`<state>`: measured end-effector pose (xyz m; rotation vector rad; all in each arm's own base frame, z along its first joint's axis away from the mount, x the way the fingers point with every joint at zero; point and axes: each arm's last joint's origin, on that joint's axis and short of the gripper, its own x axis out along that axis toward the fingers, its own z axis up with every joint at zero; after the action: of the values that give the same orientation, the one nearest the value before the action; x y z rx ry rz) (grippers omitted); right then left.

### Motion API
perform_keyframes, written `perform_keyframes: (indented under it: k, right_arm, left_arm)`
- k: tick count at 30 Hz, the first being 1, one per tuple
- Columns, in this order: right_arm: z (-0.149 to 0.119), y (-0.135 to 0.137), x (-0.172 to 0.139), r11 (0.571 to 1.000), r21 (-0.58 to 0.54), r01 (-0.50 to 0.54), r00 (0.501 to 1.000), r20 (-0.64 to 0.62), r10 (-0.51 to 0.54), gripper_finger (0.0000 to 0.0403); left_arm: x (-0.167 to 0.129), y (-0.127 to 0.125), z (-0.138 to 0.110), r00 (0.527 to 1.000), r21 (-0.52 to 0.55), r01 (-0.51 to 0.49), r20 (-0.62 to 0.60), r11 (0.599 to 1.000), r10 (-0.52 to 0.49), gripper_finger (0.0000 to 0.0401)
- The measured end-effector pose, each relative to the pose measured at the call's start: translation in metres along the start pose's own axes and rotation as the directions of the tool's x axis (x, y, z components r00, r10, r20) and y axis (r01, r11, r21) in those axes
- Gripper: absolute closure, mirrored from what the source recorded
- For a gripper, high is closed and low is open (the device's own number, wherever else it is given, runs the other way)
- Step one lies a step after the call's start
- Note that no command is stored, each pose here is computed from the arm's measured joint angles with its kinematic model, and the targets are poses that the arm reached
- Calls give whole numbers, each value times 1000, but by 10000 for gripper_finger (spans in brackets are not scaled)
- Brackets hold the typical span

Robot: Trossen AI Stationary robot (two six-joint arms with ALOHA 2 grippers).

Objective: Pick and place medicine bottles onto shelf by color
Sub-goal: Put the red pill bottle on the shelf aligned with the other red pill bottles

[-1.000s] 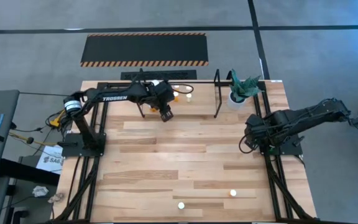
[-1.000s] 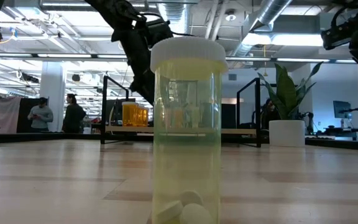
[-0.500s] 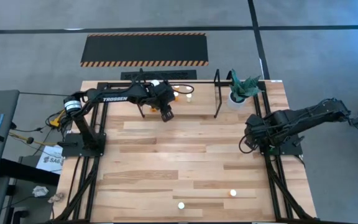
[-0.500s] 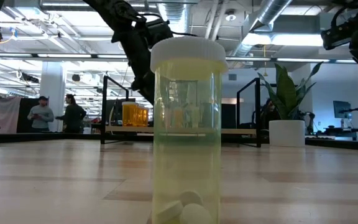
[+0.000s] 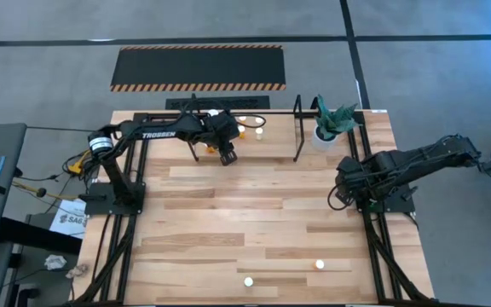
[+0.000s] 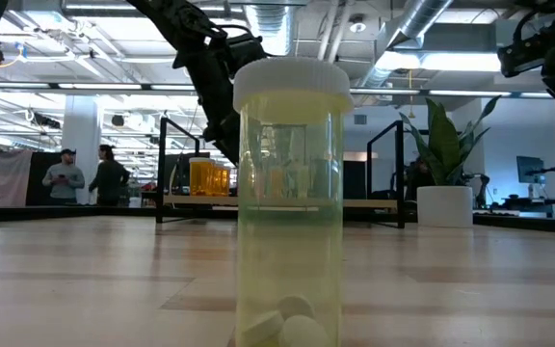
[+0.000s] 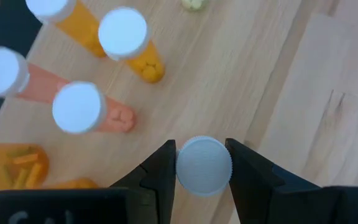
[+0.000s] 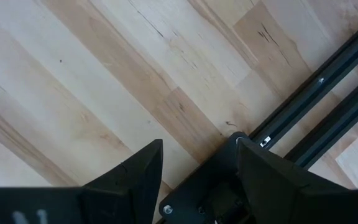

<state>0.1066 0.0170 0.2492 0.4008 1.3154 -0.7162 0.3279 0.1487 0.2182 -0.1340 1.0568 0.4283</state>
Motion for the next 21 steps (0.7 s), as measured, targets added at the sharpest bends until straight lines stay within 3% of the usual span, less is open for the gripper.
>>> perform_keyframes:
  k: [21]
  right_arm:
    - [0,0,0,1000,0,0,1000,0,0,178]
  left_arm:
    - [1,6,-1,1000,-23,19,-11,1000,-19,293]
